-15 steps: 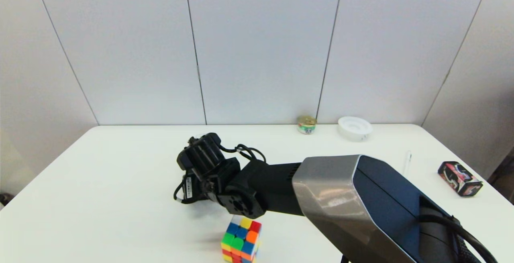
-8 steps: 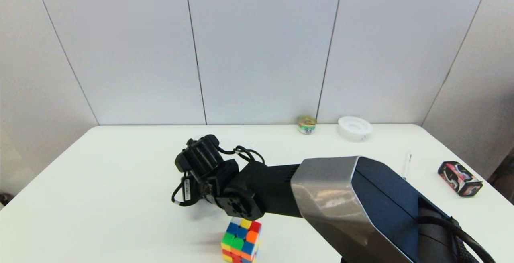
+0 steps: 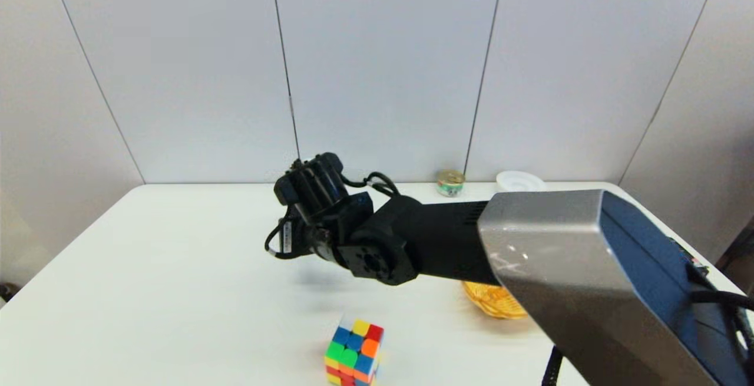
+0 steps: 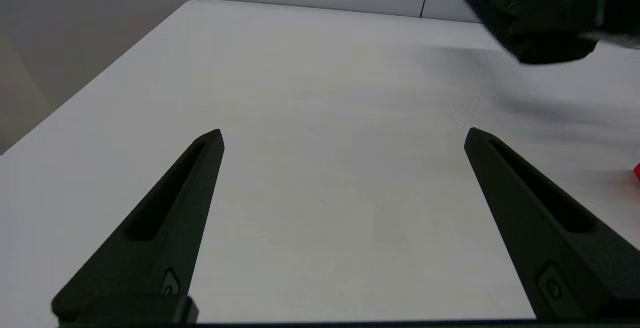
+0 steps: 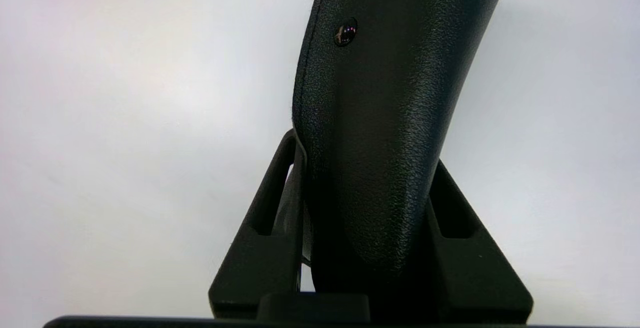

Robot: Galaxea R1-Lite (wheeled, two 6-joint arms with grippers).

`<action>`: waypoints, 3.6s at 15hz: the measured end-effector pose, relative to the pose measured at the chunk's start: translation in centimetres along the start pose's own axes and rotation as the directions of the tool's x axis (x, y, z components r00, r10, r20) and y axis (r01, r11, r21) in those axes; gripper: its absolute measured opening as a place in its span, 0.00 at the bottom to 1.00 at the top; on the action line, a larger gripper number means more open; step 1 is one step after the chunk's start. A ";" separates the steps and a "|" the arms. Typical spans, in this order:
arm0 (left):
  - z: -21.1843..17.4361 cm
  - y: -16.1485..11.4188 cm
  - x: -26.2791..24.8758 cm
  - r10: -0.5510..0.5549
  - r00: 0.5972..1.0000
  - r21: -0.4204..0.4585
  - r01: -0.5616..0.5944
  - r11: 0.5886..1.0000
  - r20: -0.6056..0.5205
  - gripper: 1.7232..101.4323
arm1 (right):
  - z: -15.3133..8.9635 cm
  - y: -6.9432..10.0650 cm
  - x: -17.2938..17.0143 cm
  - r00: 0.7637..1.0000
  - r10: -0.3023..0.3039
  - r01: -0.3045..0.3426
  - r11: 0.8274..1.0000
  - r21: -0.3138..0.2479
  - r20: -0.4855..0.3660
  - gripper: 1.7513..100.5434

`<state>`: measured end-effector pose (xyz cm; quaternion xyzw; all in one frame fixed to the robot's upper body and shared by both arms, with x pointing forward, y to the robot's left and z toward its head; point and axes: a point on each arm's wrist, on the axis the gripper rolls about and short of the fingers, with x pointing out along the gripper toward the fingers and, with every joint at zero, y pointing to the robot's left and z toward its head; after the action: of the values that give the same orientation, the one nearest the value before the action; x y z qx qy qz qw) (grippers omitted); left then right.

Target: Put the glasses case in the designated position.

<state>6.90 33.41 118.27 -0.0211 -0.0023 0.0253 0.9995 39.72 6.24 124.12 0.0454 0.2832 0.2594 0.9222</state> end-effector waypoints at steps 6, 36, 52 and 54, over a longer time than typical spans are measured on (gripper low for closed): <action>0.0 0.0 0.0 0.000 1.000 0.000 0.000 1.000 0.000 0.96 | 5.2 -5.5 -5.6 0.997 -0.073 0.076 0.995 -0.071 0.040 0.31; 0.0 0.0 0.0 0.000 1.000 0.000 0.000 1.000 0.000 0.96 | 7.0 -39.4 -20.2 0.932 0.154 -0.335 0.028 -0.942 -0.327 0.29; 0.0 0.0 0.0 0.000 1.000 0.000 0.000 1.000 0.000 0.96 | 6.1 -36.0 -16.7 0.873 0.324 -0.400 0.049 -0.915 -0.364 0.67; 0.0 0.0 0.0 0.000 1.000 0.000 0.000 1.000 0.000 0.96 | 6.2 -35.9 -16.9 0.875 0.322 -0.395 0.046 -0.917 -0.361 0.74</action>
<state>6.90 33.41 118.27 -0.0211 -0.0026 0.0253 0.9995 47.49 -32.80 129.46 -0.4986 0.0524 0.6001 0.6233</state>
